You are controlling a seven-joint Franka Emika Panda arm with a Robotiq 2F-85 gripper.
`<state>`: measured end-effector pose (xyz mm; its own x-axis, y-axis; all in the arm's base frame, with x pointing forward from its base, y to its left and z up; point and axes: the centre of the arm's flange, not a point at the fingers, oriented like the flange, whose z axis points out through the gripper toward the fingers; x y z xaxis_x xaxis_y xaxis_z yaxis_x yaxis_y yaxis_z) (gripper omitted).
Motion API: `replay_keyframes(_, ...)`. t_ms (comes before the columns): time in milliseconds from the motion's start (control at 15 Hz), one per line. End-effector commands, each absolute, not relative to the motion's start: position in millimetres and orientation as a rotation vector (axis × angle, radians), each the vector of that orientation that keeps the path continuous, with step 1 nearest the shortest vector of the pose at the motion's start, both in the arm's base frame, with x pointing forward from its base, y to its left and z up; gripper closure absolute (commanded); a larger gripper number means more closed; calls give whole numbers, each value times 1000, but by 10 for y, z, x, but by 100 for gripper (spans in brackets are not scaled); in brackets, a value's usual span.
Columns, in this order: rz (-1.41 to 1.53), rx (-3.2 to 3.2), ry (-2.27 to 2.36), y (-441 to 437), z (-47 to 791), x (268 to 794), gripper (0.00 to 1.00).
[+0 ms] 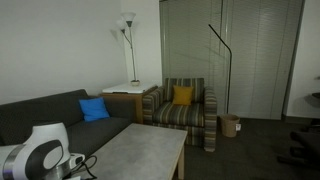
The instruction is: Put the blue mug on the plate
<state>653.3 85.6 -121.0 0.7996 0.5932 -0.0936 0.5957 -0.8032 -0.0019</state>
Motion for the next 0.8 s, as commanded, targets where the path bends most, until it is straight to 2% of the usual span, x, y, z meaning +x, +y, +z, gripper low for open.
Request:
replay_keyframes(0, -140, 2992, 1025, 765, -1452, 6764, 0)
replay_keyframes(267, -141, 2993, 1050, 735, -1440, 6773, 0)
replay_keyframes(400, -149, 3000, 1077, 749, -1451, 6773, 25)
replay_keyframes(467, -153, 3000, 1088, 763, -1460, 6770, 30)
replay_keyframes(667, -168, 2997, 1114, 798, -1479, 6756, 35)
replay_keyframes(733, -169, 2991, 1108, 802, -1489, 6753, 29)
